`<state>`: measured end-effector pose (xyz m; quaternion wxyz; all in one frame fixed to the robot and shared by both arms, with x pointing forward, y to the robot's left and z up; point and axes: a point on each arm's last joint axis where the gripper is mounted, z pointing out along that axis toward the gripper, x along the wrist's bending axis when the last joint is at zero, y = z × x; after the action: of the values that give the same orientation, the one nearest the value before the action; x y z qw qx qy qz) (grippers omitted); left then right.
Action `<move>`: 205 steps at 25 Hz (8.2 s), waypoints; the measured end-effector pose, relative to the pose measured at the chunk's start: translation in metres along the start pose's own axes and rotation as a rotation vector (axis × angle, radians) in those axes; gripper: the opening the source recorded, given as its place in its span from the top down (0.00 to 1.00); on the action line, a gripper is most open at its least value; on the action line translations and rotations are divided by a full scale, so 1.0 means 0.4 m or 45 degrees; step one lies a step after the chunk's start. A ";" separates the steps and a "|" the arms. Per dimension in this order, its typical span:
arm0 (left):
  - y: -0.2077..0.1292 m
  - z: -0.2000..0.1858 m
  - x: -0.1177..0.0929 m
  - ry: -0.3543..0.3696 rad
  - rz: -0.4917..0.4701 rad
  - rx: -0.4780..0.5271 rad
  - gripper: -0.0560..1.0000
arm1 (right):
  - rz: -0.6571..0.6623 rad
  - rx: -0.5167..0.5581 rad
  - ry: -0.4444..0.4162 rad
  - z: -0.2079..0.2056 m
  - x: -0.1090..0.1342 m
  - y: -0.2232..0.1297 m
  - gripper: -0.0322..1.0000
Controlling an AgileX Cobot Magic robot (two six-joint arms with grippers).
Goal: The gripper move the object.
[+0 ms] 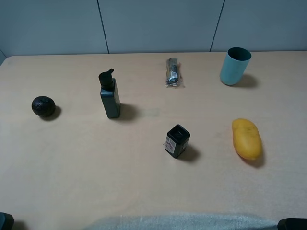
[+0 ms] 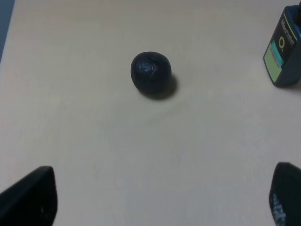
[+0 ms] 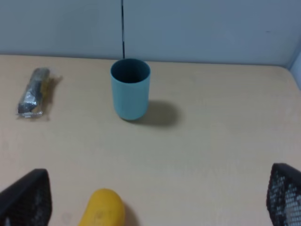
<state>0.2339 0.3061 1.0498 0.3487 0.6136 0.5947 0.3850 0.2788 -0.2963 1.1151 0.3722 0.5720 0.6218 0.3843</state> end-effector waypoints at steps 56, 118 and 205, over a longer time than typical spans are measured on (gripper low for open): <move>0.000 0.000 0.000 0.000 0.000 0.000 0.09 | 0.055 0.845 0.101 0.740 0.006 0.393 0.30; 0.000 0.000 0.000 0.000 0.000 0.000 0.09 | 0.260 1.197 0.132 1.179 -0.083 -0.003 0.30; 0.000 0.000 0.000 0.000 0.000 0.000 0.09 | 0.004 0.928 0.256 0.838 0.159 0.373 0.95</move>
<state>0.2339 0.3061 1.0498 0.3487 0.6136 0.5947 0.3850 0.6405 -0.2079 1.1049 0.0810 0.6272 0.7503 0.1927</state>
